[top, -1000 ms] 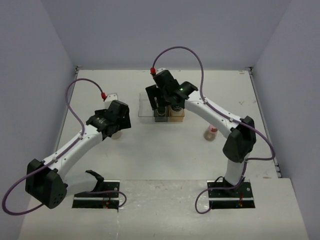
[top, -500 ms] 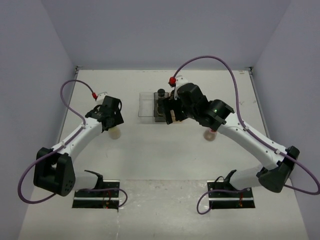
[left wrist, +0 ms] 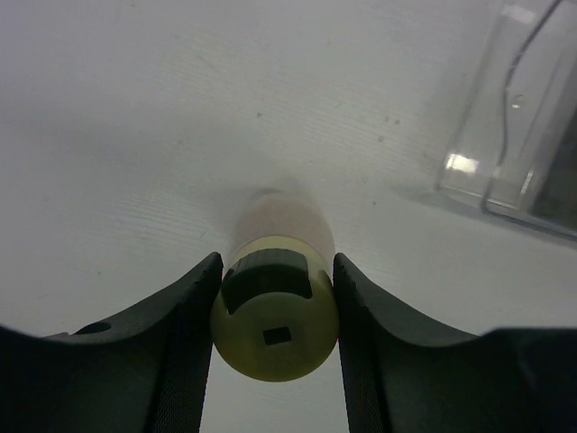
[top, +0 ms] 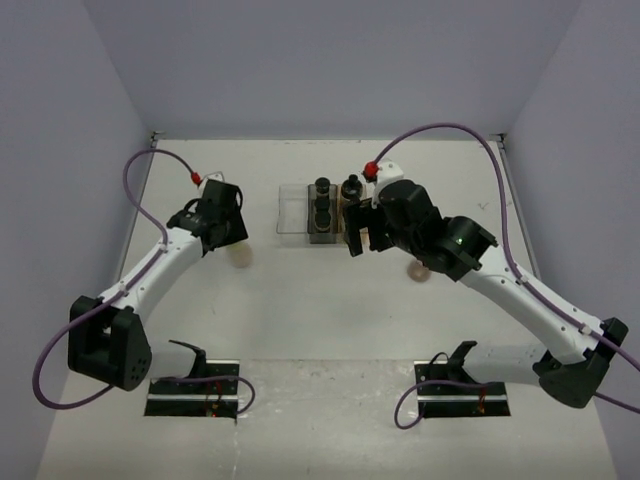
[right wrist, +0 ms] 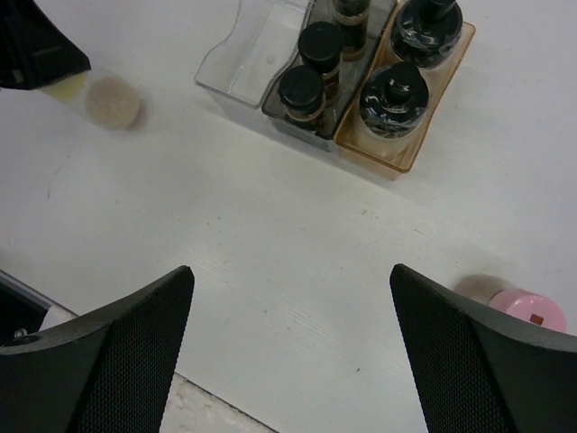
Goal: Organize the condiment bottles
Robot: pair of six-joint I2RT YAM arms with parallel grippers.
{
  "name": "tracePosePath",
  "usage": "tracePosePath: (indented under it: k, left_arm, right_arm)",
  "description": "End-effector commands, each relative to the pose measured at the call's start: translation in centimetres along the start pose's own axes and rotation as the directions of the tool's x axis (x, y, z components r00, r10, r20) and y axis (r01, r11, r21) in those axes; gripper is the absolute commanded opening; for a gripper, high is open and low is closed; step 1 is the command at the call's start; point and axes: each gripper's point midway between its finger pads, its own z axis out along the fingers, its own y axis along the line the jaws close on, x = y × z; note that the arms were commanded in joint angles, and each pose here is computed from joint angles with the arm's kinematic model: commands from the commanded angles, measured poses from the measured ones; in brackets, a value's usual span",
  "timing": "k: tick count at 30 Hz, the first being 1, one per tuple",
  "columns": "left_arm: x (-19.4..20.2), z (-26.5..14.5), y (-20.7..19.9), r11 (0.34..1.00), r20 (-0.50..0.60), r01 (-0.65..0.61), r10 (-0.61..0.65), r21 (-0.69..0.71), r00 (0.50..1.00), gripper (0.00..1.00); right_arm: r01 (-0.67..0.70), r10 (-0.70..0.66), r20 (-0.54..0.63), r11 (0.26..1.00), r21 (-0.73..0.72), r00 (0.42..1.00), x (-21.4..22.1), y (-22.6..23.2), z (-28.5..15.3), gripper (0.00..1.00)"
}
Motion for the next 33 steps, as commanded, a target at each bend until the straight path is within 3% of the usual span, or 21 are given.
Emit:
tracePosePath:
  k: [1, 7, 13, 20, 33]
  left_arm:
    - [-7.1, -4.5, -4.2, 0.983, 0.161, -0.029, 0.000, 0.180, 0.987, 0.00]
    - [-13.4, -7.7, -8.6, 0.960, 0.240, -0.078, 0.012, 0.268, 0.971, 0.00]
    - [-16.4, -6.6, -14.3, 0.937, 0.245, -0.146, 0.067, 0.318, 0.967, 0.00]
    - [-15.5, -0.9, -18.4, 0.938, 0.168, -0.184, 0.139, 0.295, 0.976, 0.00]
    - [-9.6, 5.7, -19.8, 0.938, 0.054, -0.230, 0.224, 0.260, 0.973, 0.00]
  right_arm:
    - [-0.066, 0.066, 0.006, 0.994, 0.091, 0.998, 1.3, -2.4, -0.7, 0.92]
    - [-0.158, 0.155, 0.032, 0.971, 0.179, 0.987, 3.7, -6.5, -3.2, 0.94]
    - [-0.300, 0.298, 0.045, 0.922, 0.247, 0.953, 6.3, -10.9, -4.9, 0.97]
    - [-0.337, 0.376, -0.043, 0.869, 0.362, 0.926, 10.4, -13.5, -3.6, 0.98]
    - [-0.373, 0.437, -0.041, 0.810, 0.453, 0.899, 11.4, -16.0, -2.0, 0.98]
